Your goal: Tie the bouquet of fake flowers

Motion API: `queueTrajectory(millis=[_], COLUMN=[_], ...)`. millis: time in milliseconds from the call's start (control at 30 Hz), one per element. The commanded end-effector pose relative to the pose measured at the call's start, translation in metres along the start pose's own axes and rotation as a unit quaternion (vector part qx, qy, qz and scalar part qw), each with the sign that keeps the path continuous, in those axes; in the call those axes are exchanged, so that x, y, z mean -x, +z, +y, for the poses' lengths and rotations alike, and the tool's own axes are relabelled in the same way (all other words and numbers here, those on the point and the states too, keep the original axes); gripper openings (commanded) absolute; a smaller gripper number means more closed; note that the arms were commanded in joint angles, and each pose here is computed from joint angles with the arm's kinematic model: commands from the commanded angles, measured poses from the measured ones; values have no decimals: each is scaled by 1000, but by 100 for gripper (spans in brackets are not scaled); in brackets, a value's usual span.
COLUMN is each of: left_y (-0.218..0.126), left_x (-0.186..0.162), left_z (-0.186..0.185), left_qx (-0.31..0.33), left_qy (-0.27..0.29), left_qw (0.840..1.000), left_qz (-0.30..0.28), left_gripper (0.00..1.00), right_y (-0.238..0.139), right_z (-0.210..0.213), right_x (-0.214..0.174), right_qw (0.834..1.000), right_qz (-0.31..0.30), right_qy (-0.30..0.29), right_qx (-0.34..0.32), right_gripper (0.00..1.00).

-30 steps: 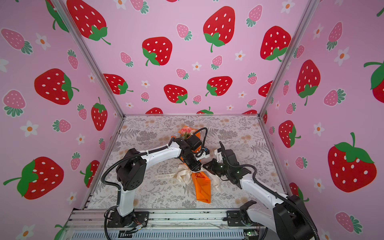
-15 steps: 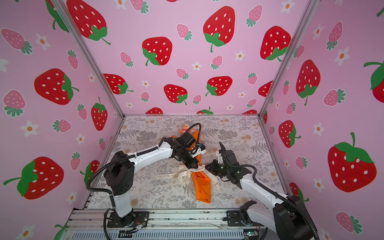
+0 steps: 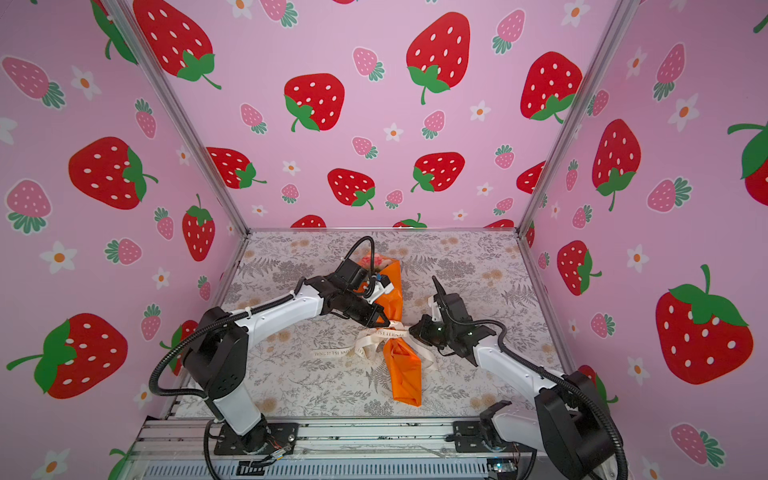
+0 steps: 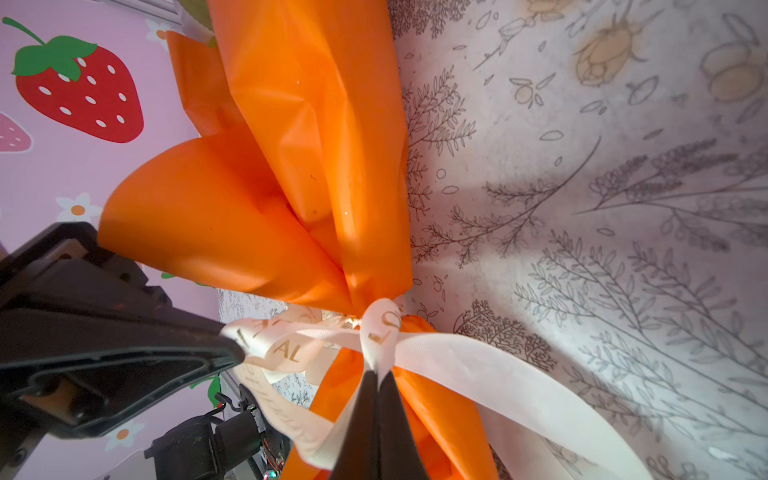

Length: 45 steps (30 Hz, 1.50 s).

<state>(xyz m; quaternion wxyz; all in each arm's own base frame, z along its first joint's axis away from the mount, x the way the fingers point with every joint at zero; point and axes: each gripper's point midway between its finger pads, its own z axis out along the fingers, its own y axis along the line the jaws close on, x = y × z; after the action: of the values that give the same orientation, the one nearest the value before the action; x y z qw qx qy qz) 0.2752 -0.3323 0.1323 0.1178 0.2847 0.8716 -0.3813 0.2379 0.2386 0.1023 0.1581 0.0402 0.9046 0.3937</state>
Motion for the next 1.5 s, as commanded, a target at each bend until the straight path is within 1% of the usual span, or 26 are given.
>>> queueTrajectory(millis=[0,100,200,300,333,400,433,600,667,733,800,867,1000,1167,1233,1300,1367,1467], left_y=[-11,-15,-15,-17,-17,-16,-17,-16,-16,-15,-15,-14,-14,-14,-13,-12,-12,-12], left_x=[18,22,27,33,34,36,37,37,38,39,40,40,42,41,40,41,41,41], left_z=[-13,-15,-19,-21,-21,-19,-19,-15,-14,-14,-13,-14,-14,-13,-12,-11,-11,-11], left_qx=[-40,-50,-70,-75,-75,-72,-71,-59,-58,-58,-58,-58,-58,-56,-54,-53,-53,-53], left_qy=[-25,-46,-71,-89,-93,-103,-105,-115,-119,-120,-122,-121,-121,-123,-126,-129,-130,-132], left_qw=[998,996,993,991,990,989,989,989,988,988,988,988,988,988,988,988,988,988], left_qz=[-45,-57,-64,-71,-73,-74,-76,-77,-76,-76,-76,-74,-74,-71,-68,-67,-66,-65], left_gripper=[0,0,0,0,0,0,0,0,0,0,0,0,0,0,0,0,0,0], right_y=[2,5,7,8,7,2,-2,-32,-42,-50,-57,-58,-39,-7,7,23,32,44], right_z=[0,-3,0,6,8,10,13,32,38,44,60,72,94,113,108,100,91,85], right_x=[14,22,30,35,35,36,35,31,26,20,11,0,-32,-62,-71,-83,-88,-92], right_qw=[999,998,998,997,997,996,997,997,997,997,995,994,991,987,988,987,987,986], right_qz=[-12,-16,-24,-22,-17,-18,-20,-45,-48,-54,-59,-59,-38,-33,-31,-19,-22,-20], right_qy=[-22,-35,-45,-59,-63,-65,-65,-64,-58,-49,-58,-65,-99,-140,-144,-156,-160,-161], right_qx=[-21,-44,-47,-46,-47,-50,-48,-16,-1,14,49,70,84,67,47,15,-16,-35], right_gripper=[2,4,7,9,11,20,21,34,38,39,39,39,39,38,38,39,41,43])
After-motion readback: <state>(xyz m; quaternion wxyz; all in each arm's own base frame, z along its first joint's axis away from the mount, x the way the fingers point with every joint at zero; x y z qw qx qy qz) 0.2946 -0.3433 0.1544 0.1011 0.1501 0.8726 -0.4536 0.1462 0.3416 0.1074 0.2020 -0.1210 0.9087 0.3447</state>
